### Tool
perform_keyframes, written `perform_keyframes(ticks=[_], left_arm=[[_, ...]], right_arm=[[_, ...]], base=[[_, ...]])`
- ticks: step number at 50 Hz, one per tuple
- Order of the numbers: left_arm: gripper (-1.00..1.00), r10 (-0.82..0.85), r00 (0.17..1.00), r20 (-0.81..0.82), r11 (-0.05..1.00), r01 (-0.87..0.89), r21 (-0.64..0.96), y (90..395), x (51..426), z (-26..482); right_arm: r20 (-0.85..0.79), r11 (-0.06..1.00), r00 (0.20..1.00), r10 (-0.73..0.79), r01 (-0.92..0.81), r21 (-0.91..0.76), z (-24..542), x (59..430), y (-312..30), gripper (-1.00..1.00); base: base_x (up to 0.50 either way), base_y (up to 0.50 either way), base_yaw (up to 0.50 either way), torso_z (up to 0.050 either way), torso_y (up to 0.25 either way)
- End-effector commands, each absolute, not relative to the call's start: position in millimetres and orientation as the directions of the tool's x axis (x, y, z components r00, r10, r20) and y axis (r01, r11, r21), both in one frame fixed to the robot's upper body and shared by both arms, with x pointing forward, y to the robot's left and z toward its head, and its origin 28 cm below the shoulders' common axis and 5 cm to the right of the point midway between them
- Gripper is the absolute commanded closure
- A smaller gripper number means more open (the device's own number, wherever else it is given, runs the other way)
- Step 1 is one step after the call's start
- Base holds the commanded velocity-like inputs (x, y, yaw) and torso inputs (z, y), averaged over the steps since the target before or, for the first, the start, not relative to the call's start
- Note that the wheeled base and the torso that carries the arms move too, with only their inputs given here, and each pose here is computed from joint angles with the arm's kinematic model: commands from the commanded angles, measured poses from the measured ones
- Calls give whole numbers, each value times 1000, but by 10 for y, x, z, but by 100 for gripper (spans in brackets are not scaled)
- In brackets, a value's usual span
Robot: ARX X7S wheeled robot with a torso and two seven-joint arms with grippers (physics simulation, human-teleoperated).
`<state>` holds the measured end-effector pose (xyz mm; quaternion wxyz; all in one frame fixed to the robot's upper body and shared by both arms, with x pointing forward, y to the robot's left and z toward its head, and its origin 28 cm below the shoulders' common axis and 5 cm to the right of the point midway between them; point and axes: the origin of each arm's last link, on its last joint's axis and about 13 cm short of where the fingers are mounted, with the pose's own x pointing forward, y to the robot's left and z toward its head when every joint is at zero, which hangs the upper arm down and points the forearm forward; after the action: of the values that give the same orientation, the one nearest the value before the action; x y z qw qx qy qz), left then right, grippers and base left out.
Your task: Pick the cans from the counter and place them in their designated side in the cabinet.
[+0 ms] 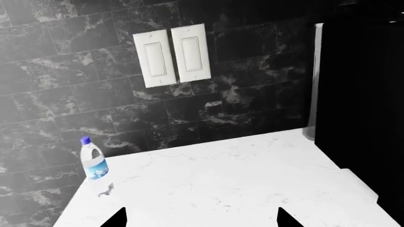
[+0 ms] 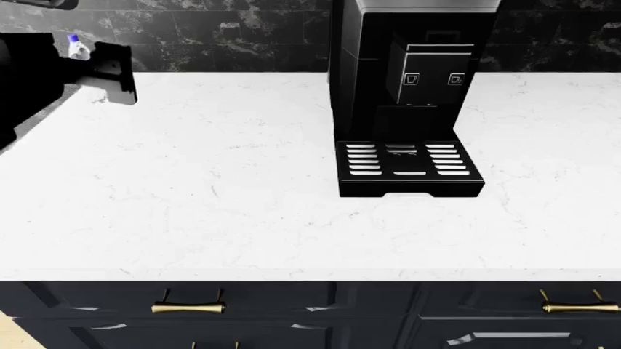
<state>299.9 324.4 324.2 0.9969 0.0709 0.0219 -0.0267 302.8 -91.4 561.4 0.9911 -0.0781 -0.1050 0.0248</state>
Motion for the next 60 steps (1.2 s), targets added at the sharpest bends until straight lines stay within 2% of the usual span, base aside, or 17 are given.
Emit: perform_keyframes(ticks=[1,26,60], left_arm=[[-100,-31,998,-50,978,40,203,3285,3034,3330],[-100,-34,999,-41,977,42,211,3245,3021,3247],[-100,-28,999,-31,975,34,219,3246,3022,3247]], right_arm=[[236,984,970,62,-19,-179,5687,2947,-906,100],[271,980,961,48,7,-199,5753,2848,-884,100],[404,973,915,-8,100,-207,5948,2454,-939,100]], base=[[0,0,0,0,0],[155,0,0,0,0],[235,0,0,0,1]])
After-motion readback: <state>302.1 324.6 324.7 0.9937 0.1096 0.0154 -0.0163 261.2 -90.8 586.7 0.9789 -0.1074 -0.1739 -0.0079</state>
